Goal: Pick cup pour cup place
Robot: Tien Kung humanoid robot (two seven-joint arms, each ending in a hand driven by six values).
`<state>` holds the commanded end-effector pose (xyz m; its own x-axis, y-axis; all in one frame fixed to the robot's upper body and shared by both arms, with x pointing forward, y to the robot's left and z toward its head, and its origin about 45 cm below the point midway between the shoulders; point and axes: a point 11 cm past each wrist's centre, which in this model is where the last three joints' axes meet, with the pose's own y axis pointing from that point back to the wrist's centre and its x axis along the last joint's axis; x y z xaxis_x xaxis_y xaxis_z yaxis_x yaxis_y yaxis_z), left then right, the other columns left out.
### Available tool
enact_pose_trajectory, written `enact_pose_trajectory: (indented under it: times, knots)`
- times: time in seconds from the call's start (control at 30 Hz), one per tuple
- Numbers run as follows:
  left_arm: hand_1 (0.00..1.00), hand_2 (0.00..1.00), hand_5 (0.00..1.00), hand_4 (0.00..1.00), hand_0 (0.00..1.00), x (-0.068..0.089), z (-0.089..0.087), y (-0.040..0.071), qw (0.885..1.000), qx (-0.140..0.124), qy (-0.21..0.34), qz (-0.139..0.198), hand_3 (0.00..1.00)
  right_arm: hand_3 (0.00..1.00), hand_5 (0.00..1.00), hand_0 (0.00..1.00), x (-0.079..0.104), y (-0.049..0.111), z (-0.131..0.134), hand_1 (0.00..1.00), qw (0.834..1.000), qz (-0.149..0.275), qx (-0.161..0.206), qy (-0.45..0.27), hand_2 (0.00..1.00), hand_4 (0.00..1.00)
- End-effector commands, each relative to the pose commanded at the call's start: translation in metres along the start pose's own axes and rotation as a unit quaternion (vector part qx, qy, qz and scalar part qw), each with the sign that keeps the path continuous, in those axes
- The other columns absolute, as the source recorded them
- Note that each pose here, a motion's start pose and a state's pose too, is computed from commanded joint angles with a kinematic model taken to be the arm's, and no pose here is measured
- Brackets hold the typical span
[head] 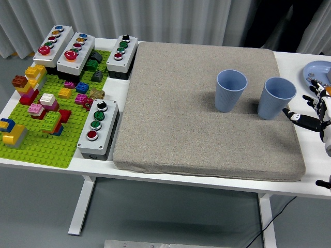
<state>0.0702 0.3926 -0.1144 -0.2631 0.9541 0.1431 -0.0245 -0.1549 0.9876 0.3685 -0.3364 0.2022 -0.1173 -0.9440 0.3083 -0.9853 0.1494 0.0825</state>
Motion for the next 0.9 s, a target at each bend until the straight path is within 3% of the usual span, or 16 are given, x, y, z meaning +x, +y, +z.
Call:
enact_pose_trajectory:
  times: [0.13, 0.23, 0.43, 0.57, 0.63, 0.8, 0.83, 0.9]
  knots:
    - [0.796, 0.84, 0.958, 0.511, 0.767, 0.001, 0.001, 0.0, 1.0, 0.0, -0.003, 0.001, 0.741, 0.975, 0.153, 0.935, 0.008, -0.018, -0.031, 0.859, 0.999, 0.016, 0.034, -0.01, 0.964, 0.868]
    - [0.797, 0.84, 0.955, 0.511, 0.767, 0.002, 0.001, 0.0, 1.0, 0.0, -0.003, 0.003, 0.741, 0.933, 0.163, 0.93, 0.024, -0.036, -0.069, 0.854, 0.996, 0.041, 0.075, -0.022, 0.942, 0.864]
    - [0.796, 0.84, 0.956, 0.51, 0.767, 0.005, 0.002, 0.001, 1.0, -0.002, -0.005, 0.006, 0.741, 0.923, 0.171, 0.926, 0.052, -0.061, -0.121, 0.845, 0.988, 0.07, 0.119, -0.064, 0.929, 0.859]
    - [0.796, 0.84, 0.956, 0.51, 0.767, 0.005, 0.004, 0.001, 1.0, -0.003, -0.006, 0.006, 0.741, 0.923, 0.171, 0.926, 0.057, -0.07, -0.131, 0.845, 0.985, 0.077, 0.121, -0.1, 0.929, 0.859]
    - [0.797, 0.84, 0.955, 0.511, 0.767, 0.004, 0.004, 0.001, 1.0, -0.003, -0.006, 0.006, 0.741, 0.89, 0.226, 0.918, 0.056, -0.073, -0.131, 0.83, 0.983, 0.081, 0.118, -0.119, 0.907, 0.832]
    - [0.797, 0.84, 0.955, 0.511, 0.767, 0.003, 0.004, 0.001, 1.0, -0.002, -0.009, 0.005, 0.741, 0.89, 0.226, 0.918, 0.053, -0.079, -0.123, 0.83, 0.971, 0.101, 0.108, -0.188, 0.907, 0.832]
    - [0.796, 0.84, 0.953, 0.51, 0.767, 0.003, 0.004, 0.001, 1.0, -0.002, -0.009, 0.005, 0.743, 0.795, 0.834, 0.881, 0.053, -0.08, -0.122, 0.774, 0.968, 0.104, 0.105, -0.202, 0.795, 0.784]
    - [0.796, 0.84, 0.953, 0.51, 0.767, 0.003, 0.004, 0.001, 1.0, -0.003, -0.009, 0.004, 0.743, 0.795, 0.834, 0.881, 0.052, -0.082, -0.115, 0.774, 0.965, 0.106, 0.091, -0.222, 0.795, 0.784]
